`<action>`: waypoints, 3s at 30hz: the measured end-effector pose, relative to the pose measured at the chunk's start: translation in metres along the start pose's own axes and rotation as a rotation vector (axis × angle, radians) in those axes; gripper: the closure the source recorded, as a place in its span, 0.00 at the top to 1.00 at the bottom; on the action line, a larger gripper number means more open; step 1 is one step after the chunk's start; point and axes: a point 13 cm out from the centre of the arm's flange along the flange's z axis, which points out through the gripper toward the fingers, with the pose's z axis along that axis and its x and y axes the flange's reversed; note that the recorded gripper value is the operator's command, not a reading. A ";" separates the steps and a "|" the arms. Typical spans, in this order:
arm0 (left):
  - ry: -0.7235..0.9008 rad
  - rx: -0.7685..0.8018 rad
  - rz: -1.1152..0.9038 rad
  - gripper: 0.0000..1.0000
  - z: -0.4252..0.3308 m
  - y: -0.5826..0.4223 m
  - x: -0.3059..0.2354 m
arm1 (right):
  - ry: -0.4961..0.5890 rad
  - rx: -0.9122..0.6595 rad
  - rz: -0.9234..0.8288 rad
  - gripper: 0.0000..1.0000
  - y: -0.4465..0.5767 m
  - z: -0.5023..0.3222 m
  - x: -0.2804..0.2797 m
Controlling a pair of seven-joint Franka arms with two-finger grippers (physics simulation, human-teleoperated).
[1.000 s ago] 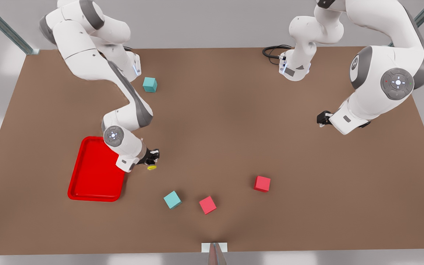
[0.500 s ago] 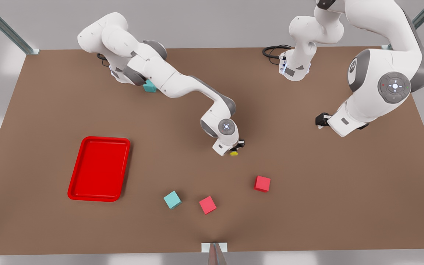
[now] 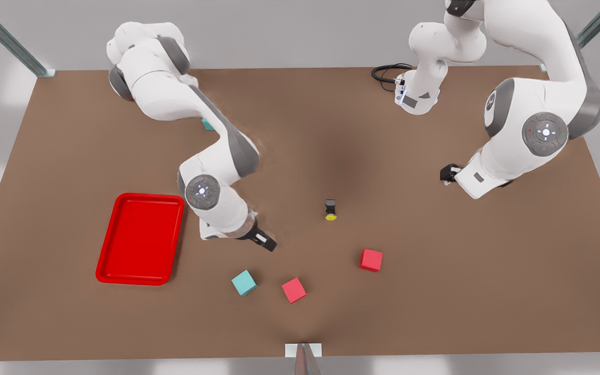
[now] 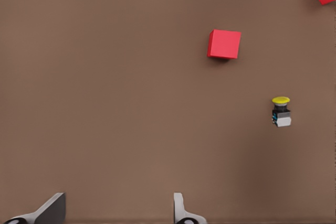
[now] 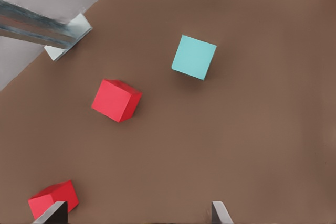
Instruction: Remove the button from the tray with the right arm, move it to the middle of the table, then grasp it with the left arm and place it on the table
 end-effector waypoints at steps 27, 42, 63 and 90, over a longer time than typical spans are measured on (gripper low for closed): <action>-0.209 0.112 -0.191 1.00 0.368 -0.323 -0.066 | -0.032 0.258 -0.528 1.00 -0.223 -0.078 -0.098; -0.206 0.111 -0.195 1.00 0.380 -0.323 -0.057 | -0.014 0.253 -0.617 1.00 -0.238 -0.089 -0.114; -0.216 0.114 -0.215 0.38 0.372 -0.326 -0.062 | -0.012 0.230 -0.665 1.00 -0.240 -0.097 -0.122; -0.730 -1.180 -1.304 0.40 0.309 -0.026 -0.022 | -0.008 0.233 -0.688 1.00 -0.241 -0.096 -0.123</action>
